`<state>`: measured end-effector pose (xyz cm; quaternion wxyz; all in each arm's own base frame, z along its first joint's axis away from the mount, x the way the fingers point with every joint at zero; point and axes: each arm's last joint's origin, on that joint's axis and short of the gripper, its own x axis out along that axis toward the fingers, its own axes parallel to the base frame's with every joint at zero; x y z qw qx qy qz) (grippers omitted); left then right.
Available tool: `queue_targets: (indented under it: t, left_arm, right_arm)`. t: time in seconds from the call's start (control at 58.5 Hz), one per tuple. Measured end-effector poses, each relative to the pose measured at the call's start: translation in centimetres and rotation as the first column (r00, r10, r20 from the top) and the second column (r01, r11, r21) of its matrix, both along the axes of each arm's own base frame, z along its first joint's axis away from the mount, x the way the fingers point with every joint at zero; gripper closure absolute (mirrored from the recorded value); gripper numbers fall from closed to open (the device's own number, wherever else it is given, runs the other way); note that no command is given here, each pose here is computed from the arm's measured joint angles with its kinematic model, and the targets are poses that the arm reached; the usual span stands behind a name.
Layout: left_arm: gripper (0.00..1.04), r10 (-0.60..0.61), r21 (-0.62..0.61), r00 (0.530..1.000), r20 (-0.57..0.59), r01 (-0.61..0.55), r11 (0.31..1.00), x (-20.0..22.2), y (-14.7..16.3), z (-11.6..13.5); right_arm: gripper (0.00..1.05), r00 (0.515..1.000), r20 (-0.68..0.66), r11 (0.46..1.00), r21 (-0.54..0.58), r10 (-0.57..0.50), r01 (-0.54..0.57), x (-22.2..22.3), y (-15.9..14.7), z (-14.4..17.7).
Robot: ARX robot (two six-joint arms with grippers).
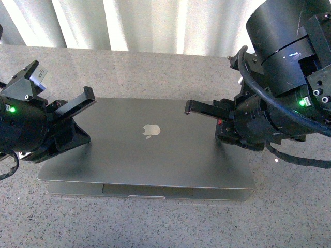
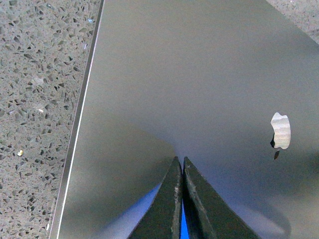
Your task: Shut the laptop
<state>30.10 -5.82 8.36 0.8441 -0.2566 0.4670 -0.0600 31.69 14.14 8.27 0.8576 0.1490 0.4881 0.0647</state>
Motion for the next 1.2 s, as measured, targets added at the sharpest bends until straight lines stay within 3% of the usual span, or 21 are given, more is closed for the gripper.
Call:
queue_targets:
  t: [1.077, 1.197]
  left_arm:
    - [1.01, 0.02, -0.023, 0.999, -0.035, -0.021, 1.0, -0.7, 0.4, -1.7]
    - [1.01, 0.067, 0.005, 0.998, 0.019, -0.067, 0.998, -0.8, 1.4, -1.1]
  right_arm:
    - [1.04, 1.0, -0.027, 1.0, 0.005, -0.004, 0.004, -0.5, -0.1, -1.5]
    - [1.04, 0.999, 0.038, 0.999, -0.047, -0.009, 0.011, -0.4, -0.5, -0.9]
